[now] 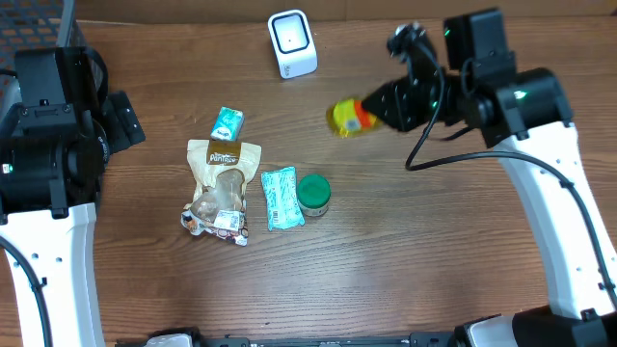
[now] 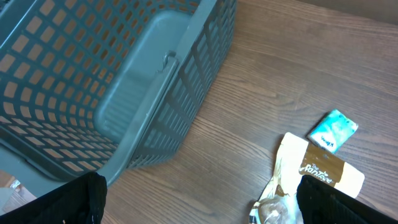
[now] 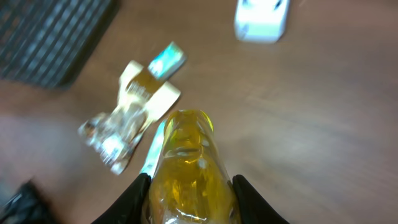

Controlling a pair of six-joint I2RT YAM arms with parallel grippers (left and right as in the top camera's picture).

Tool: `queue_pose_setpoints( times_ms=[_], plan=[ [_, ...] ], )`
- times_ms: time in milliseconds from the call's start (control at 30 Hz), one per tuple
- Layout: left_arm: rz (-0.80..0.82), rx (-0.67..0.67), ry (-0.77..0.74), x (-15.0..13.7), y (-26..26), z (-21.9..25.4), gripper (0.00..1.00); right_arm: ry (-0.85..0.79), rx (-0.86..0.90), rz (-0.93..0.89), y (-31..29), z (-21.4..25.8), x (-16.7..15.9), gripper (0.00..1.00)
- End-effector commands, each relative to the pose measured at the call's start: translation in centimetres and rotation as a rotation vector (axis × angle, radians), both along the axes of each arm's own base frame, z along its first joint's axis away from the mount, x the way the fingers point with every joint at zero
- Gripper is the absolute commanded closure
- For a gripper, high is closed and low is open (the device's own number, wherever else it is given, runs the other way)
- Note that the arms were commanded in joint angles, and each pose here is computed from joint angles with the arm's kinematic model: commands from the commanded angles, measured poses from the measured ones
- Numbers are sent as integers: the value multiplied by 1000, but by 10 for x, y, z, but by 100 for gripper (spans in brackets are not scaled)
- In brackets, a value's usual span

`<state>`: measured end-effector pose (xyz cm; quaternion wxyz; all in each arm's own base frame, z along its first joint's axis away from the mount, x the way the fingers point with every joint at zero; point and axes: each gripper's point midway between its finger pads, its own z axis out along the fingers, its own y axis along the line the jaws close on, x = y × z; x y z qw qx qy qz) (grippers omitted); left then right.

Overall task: Scan the item barcode
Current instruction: 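Carry the oil bottle with the right gripper to the white scanner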

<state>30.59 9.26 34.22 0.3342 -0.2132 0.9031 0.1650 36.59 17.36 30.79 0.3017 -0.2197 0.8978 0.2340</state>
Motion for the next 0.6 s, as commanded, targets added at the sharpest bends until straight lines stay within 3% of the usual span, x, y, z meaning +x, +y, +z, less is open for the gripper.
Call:
queue_pose_setpoints(
  times_ms=[0,200,333,500,533,567],
  plan=[
    [2,20,-14,0,3,7,0,-152,-37,-54,-10,44,20,92],
    [2,20,-14,0,3,7,0,-247,-75,-48,2,45,57,95],
    [2,20,-14,0,3,7,1,-263,-82,-6,30,21,84,97],
    [2,19,-14,0,2,7,1,-333,-176,-100,35,-11,137,97],
    [2,19,-14,0,2,7,1,-345,-174,-105,37,-15,144,96],
    [2,19,-14,0,2,7,0,-352,-170,-105,40,-19,151,85]
  ],
)
